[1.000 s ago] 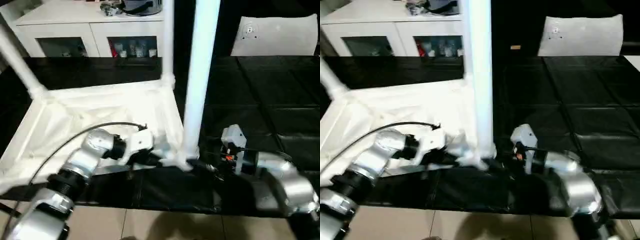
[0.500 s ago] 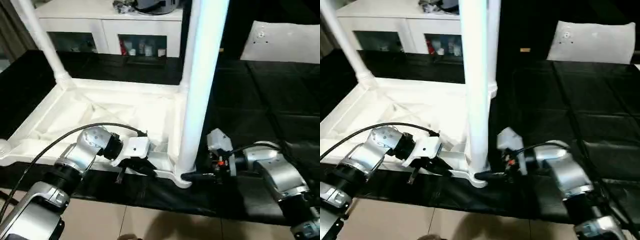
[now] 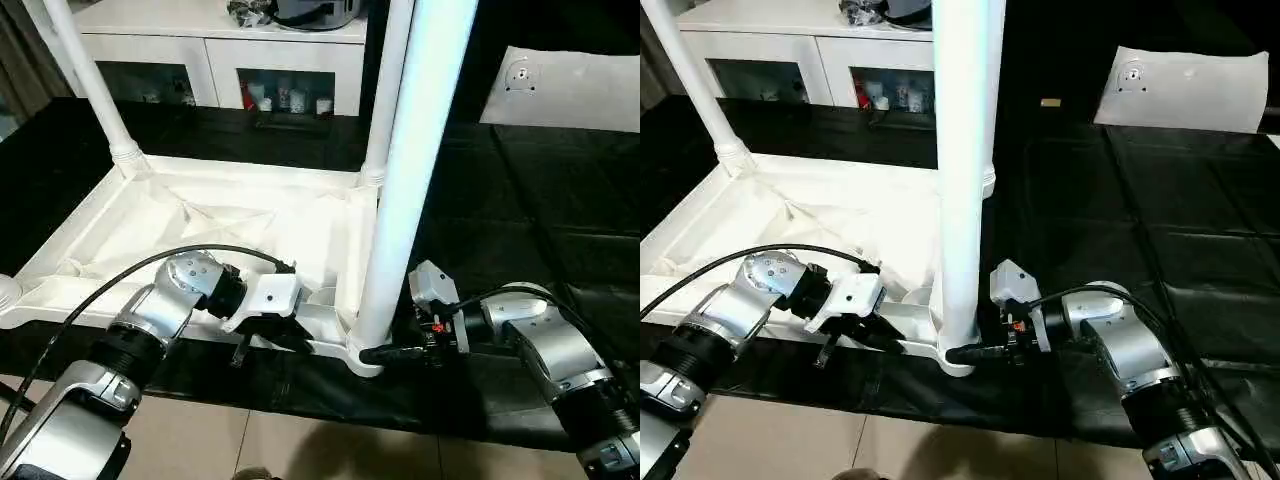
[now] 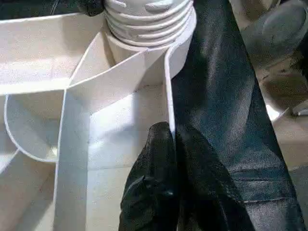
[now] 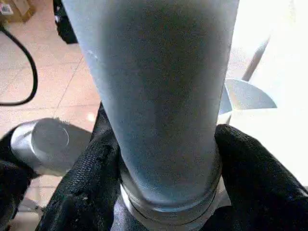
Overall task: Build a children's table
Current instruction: Rotate leg to tighten
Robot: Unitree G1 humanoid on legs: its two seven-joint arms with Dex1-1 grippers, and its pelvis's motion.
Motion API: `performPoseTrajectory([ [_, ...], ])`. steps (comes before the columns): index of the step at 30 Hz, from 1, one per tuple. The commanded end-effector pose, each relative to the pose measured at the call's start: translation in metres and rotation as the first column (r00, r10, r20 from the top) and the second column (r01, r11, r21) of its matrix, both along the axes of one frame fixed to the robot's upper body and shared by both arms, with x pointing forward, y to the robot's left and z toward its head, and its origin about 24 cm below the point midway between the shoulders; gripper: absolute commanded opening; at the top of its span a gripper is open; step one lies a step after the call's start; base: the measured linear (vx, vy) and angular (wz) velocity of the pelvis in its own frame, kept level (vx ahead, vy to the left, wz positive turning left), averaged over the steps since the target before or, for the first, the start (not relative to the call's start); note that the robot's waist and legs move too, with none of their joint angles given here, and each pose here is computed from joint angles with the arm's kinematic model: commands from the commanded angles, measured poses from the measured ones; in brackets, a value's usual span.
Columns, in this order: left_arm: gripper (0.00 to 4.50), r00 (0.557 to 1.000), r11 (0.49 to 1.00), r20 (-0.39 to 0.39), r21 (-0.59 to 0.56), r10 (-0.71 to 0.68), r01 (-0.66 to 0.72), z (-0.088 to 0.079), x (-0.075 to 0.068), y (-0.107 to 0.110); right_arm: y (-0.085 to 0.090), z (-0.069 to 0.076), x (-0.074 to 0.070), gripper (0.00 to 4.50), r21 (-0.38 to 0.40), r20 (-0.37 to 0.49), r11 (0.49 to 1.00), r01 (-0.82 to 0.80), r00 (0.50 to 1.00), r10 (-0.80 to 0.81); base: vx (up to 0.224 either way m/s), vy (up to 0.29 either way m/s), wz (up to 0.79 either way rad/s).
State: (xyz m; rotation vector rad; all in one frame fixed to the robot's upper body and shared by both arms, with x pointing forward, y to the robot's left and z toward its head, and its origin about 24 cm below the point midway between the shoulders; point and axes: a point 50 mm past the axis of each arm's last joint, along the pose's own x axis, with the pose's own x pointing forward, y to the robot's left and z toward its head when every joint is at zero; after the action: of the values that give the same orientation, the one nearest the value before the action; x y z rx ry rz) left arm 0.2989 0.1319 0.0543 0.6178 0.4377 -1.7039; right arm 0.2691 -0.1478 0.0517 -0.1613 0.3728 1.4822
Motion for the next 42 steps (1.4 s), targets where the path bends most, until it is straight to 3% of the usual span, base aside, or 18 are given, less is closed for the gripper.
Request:
performPoseTrajectory([
  [1, 0.00, 0.998, 0.998, -0.036, -0.024, 0.052, -0.053, -0.008, -0.004, -0.008, 0.010, -0.005, -0.006, 2.67, 0.058, -0.048, 0.998, 0.029, 0.999, -0.026, 0.000, 0.000, 0.00],
  [5, 0.00, 0.976, 0.974, -0.042, -0.069, 0.215, -0.217, -0.011, -0.001, -0.015, 0.019, -0.014, -0.005, 2.66, 0.093, -0.063, 0.971, 0.220, 0.975, -0.215, 0.000, 0.000, 0.00],
  [9, 0.00, 0.925, 0.916, -0.074, -0.128, 0.373, -0.380, -0.013, 0.002, -0.030, 0.034, -0.024, 0.003, 2.64, 0.095, -0.065, 0.887, 0.453, 0.892, -0.448, 0.000, 0.000, 0.00],
  [10, 0.00, 0.909, 0.899, -0.077, -0.138, 0.409, -0.416, -0.013, 0.003, -0.035, 0.038, -0.025, 0.006, 2.64, 0.097, -0.078, 0.858, 0.504, 0.863, -0.499, 0.000, 0.000, 0.00],
  [12, 0.00, 0.817, 0.796, -0.087, -0.187, 0.570, -0.575, -0.008, 0.013, -0.056, 0.053, -0.027, 0.020, 2.64, 0.077, -0.125, 0.712, 0.697, 0.716, -0.687, 0.000, 0.000, 0.00],
  [17, 0.00, 0.691, 0.665, -0.055, -0.223, 0.721, -0.712, -0.001, 0.028, -0.074, 0.062, -0.032, 0.036, 2.64, -0.005, -0.162, 0.527, 0.850, 0.519, -0.839, -0.007, 0.032, -0.04],
  [19, 0.00, 0.677, 0.652, -0.048, -0.228, 0.734, -0.723, 0.000, 0.030, -0.075, 0.063, -0.032, 0.037, 2.64, -0.008, -0.165, 0.515, 0.857, 0.507, -0.846, 0.000, 0.000, 0.00],
  [20, 0.00, 0.648, 0.624, -0.037, -0.233, 0.761, -0.746, 0.003, 0.032, -0.078, 0.064, -0.032, 0.039, 2.64, -0.005, -0.156, 0.489, 0.872, 0.482, -0.862, 0.000, 0.000, 0.00],
  [21, 0.00, 0.641, 0.616, -0.038, -0.234, 0.767, -0.752, 0.004, 0.032, -0.080, 0.064, -0.031, 0.040, 3.20, 0.002, -0.135, 0.482, 0.876, 0.477, -0.868, 0.000, 0.000, 0.00],
  [27, 0.00, 0.712, 0.696, 0.000, -0.210, 0.703, -0.687, 0.001, 0.025, -0.076, 0.054, -0.025, 0.035, 3.71, 0.064, -0.052, 0.492, 0.869, 0.495, -0.867, 0.000, 0.000, 0.00],
  [33, 0.00, 0.806, 0.800, 0.035, -0.152, 0.591, -0.580, -0.009, 0.017, -0.055, 0.028, -0.013, 0.027, 4.22, 0.160, 0.035, 0.576, 0.801, 0.579, -0.815, 0.000, 0.000, 0.00],
  [34, 0.00, 0.859, 0.855, 0.049, -0.146, 0.509, -0.498, -0.012, 0.012, -0.048, 0.019, -0.009, 0.024, 4.31, 0.168, 0.082, 0.637, 0.752, 0.633, -0.770, 0.000, 0.000, 0.00],
  [35, 0.00, 0.863, 0.858, 0.049, -0.142, 0.503, -0.493, -0.012, 0.011, -0.047, 0.018, -0.009, 0.023, 4.41, 0.168, 0.087, 0.642, 0.748, 0.638, -0.765, 0.000, 0.000, 0.00],
  [36, 0.00, 0.895, 0.894, 0.055, -0.113, 0.442, -0.435, -0.016, 0.007, -0.039, 0.008, -0.006, 0.021, 4.47, 0.173, 0.113, 0.685, 0.708, 0.676, -0.728, 0.000, 0.000, 0.00],
  [39, 0.00, 0.915, 0.916, 0.062, -0.081, 0.398, -0.393, -0.019, 0.005, -0.032, 0.000, -0.003, 0.019, 4.47, 0.180, 0.115, 0.718, 0.672, 0.711, -0.694, 0.000, 0.000, 0.00],
  [41, 0.00, 0.952, 0.953, 0.047, -0.021, 0.302, -0.302, -0.021, 0.002, -0.017, -0.010, 0.002, 0.009, 4.47, 0.149, 0.105, 0.837, 0.527, 0.833, -0.543, 0.000, 0.000, 0.00],
  [42, 0.00, 0.956, 0.957, 0.039, -0.014, 0.289, -0.289, -0.021, 0.002, -0.015, -0.011, 0.003, 0.006, 4.47, 0.135, 0.102, 0.861, 0.491, 0.857, -0.505, 0.000, 0.000, 0.00],
])
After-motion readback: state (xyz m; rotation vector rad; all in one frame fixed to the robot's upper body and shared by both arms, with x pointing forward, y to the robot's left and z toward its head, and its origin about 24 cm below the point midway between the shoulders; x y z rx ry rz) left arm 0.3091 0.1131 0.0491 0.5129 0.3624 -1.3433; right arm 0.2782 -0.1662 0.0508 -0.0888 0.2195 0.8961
